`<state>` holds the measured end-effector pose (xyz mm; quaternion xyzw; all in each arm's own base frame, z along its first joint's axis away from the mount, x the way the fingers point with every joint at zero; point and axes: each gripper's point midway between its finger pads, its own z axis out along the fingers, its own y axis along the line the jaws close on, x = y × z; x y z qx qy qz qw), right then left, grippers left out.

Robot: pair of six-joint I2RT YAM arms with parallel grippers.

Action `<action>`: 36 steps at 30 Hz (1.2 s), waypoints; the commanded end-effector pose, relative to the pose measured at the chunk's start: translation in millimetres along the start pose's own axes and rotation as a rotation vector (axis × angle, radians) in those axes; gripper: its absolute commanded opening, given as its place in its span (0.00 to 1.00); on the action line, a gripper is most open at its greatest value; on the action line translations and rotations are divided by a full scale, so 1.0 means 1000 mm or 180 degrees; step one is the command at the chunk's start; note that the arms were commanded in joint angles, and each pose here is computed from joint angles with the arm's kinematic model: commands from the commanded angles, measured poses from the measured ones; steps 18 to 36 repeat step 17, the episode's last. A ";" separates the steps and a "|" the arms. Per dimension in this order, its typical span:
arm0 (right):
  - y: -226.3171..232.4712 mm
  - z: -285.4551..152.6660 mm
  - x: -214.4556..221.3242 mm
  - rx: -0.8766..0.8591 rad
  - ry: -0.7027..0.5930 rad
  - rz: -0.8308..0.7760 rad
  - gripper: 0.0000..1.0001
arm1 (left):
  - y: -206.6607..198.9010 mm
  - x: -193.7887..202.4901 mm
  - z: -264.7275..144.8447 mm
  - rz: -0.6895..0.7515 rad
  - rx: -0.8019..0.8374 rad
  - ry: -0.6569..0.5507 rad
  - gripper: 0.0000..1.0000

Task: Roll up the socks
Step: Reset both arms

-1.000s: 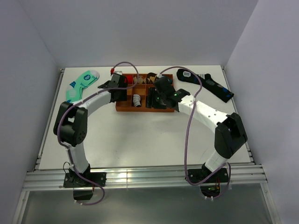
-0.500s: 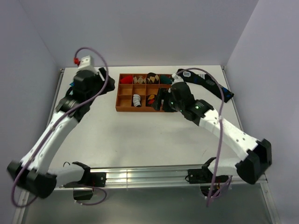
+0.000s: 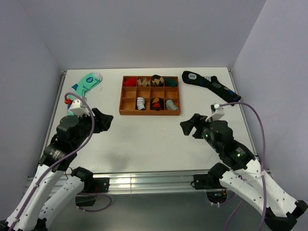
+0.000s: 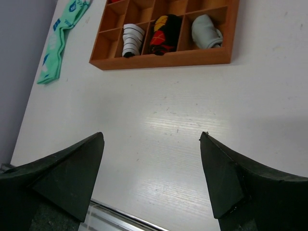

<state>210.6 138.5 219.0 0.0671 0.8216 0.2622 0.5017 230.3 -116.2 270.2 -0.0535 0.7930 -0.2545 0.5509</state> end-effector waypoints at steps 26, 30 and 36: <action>-0.025 -0.012 0.002 0.0288 -0.0090 0.0019 0.89 | -0.014 0.001 -0.013 0.0101 0.0337 -0.0106 0.71; -0.025 -0.012 0.002 0.0288 -0.0090 0.0019 0.89 | -0.014 0.001 -0.013 0.0101 0.0337 -0.0106 0.71; -0.025 -0.012 0.002 0.0288 -0.0090 0.0019 0.89 | -0.014 0.001 -0.013 0.0101 0.0337 -0.0106 0.71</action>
